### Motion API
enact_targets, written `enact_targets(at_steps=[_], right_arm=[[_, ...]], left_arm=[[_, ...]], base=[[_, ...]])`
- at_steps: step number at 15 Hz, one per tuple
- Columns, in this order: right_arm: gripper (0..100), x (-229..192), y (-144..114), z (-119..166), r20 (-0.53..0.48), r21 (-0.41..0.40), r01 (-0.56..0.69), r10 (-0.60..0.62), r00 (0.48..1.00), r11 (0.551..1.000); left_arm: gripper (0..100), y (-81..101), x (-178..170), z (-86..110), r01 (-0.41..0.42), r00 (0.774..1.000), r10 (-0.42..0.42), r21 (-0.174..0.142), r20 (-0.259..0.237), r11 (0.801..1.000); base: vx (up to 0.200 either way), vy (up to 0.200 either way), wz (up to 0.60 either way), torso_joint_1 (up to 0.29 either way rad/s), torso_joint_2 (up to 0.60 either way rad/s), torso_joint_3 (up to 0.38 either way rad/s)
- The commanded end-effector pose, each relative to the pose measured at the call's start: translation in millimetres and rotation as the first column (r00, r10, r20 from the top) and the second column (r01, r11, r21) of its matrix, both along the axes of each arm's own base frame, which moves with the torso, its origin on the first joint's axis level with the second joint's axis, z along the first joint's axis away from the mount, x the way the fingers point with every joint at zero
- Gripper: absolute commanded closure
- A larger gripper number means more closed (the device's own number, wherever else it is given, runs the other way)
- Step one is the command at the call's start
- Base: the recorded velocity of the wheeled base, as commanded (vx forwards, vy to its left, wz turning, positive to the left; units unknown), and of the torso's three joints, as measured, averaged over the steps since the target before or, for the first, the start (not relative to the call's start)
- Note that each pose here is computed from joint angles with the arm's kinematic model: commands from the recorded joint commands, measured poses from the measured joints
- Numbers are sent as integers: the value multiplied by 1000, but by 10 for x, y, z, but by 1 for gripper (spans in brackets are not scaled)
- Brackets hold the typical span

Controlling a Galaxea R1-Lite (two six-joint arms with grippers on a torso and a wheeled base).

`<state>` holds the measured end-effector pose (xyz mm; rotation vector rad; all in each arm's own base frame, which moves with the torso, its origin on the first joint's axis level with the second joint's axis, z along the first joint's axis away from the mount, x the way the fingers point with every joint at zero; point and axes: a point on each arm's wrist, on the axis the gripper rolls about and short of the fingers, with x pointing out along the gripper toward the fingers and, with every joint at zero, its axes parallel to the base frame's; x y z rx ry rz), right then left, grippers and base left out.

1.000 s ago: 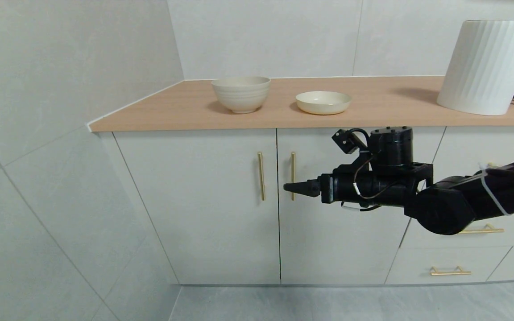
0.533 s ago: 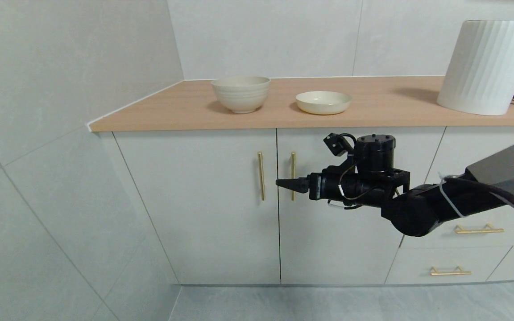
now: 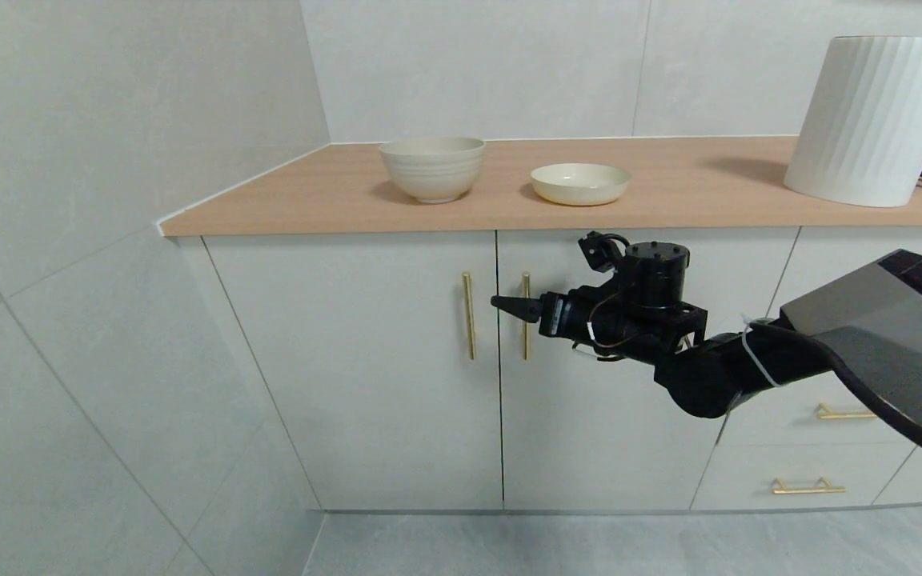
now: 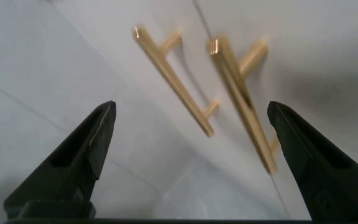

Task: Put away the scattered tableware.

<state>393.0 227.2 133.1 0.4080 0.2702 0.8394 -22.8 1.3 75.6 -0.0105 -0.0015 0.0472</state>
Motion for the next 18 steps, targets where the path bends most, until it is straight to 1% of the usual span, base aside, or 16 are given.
enact_targets(at_steps=[1,5,6,10,13,16,18], right_arm=[[0,24,21,-40,-10,7,-1,1,1000,1000],[0,63,50,-113,3,16,-3,3,1000,1000],[0,65,108,-154,7,18,-11,11,1000,1000],[0,76,193,-221,16,25,-6,6,1000,1000],[0,13,206,-176,6,36,-17,17,1000,999],[0,-89,150,-76,-14,53,-40,41,999,998],[0,-317,38,33,-33,51,-149,150,988,988]], left_arm=[[0,0,0,0,0,1000,0,0,0,1000],[0,0,0,0,0,1000,0,0,0,1000],[0,0,0,0,0,1000,0,0,0,1000],[0,0,0,0,0,1000,0,0,0,1000],[0,0,0,0,0,1000,0,0,0,1000],[0,0,0,0,0,1000,0,0,0,1000],[0,0,0,0,0,1000,0,0,0,1000]], base=[[0,0,0,0,0,0],[0,0,0,0,0,0],[0,0,0,0,0,0],[0,0,0,0,0,0],[0,0,0,0,0,0],[0,0,0,0,0,0],[0,0,0,0,0,0]])
